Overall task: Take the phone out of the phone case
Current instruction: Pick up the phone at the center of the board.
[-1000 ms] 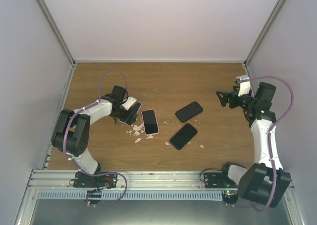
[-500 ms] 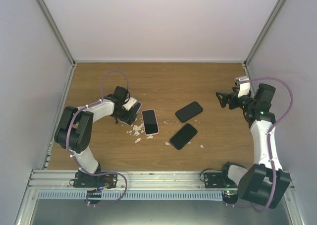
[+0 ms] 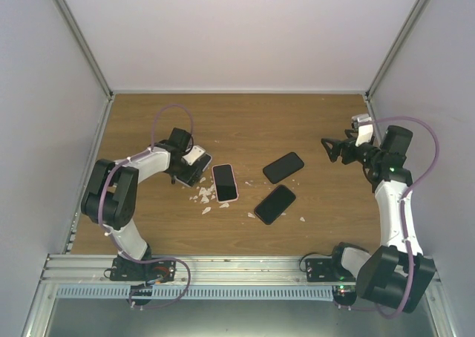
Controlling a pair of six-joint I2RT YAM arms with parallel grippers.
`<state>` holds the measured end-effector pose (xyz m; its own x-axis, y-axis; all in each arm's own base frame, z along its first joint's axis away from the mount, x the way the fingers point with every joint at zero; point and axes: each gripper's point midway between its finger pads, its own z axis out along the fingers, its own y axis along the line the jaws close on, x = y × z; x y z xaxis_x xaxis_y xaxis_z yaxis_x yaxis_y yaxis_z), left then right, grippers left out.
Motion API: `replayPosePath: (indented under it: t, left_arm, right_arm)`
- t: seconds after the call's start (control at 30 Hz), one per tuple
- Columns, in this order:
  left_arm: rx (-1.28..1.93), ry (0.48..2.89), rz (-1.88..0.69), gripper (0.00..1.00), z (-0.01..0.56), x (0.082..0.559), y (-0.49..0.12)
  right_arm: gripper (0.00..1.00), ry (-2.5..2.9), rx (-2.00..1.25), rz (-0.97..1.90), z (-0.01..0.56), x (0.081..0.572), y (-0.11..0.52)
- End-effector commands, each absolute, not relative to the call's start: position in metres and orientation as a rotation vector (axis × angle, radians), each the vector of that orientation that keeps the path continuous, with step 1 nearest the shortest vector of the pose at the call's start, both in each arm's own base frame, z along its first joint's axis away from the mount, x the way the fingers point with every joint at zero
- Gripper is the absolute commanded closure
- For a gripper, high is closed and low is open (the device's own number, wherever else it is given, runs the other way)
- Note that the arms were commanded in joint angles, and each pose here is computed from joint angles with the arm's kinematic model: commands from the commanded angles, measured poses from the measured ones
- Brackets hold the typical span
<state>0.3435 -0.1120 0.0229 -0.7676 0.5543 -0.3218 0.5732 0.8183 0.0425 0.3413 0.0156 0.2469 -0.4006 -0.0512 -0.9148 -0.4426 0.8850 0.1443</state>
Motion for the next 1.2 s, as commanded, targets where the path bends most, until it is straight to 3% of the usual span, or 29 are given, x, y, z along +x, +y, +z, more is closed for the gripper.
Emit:
replayPosePath:
  t: [0.0, 0.37, 0.6, 0.67, 0.77, 0.8, 1.17]
  left_arm:
    - [0.915, 2.578, -0.051, 0.43, 0.053, 0.352, -0.111]
    - [1.098, 2.331, -0.058, 0.55, 0.100, 0.355, -0.124]
    - [1.164, 2.388, -0.086, 0.55, 0.070, 0.342, -0.123]
    - [1.142, 2.429, -0.090, 0.49, 0.060, 0.341, -0.120]
    - [1.063, 2.495, -0.117, 0.19, 0.053, 0.344, -0.120]
    - [1.029, 2.520, -0.135, 0.04, 0.052, 0.344, -0.121]
    - [0.848, 2.662, -0.158, 0.01, 0.030, 0.349, -0.121]
  right_arm:
    - [0.01, 1.870, -0.428, 0.510, 0.264, 0.338, 0.027]
    - [0.00, 1.847, -0.462, 0.556, 0.258, 0.328, 0.036]
    - [0.00, 1.844, -0.481, 0.585, 0.258, 0.327, 0.040]
    - [0.00, 1.845, -0.491, 0.583, 0.257, 0.325, 0.041]
    - [0.00, 1.846, -0.505, 0.583, 0.255, 0.323, 0.042]
    - [0.00, 1.846, -0.505, 0.585, 0.255, 0.323, 0.042]
    - [0.00, 1.876, -0.485, 0.571, 0.247, 0.326, 0.038]
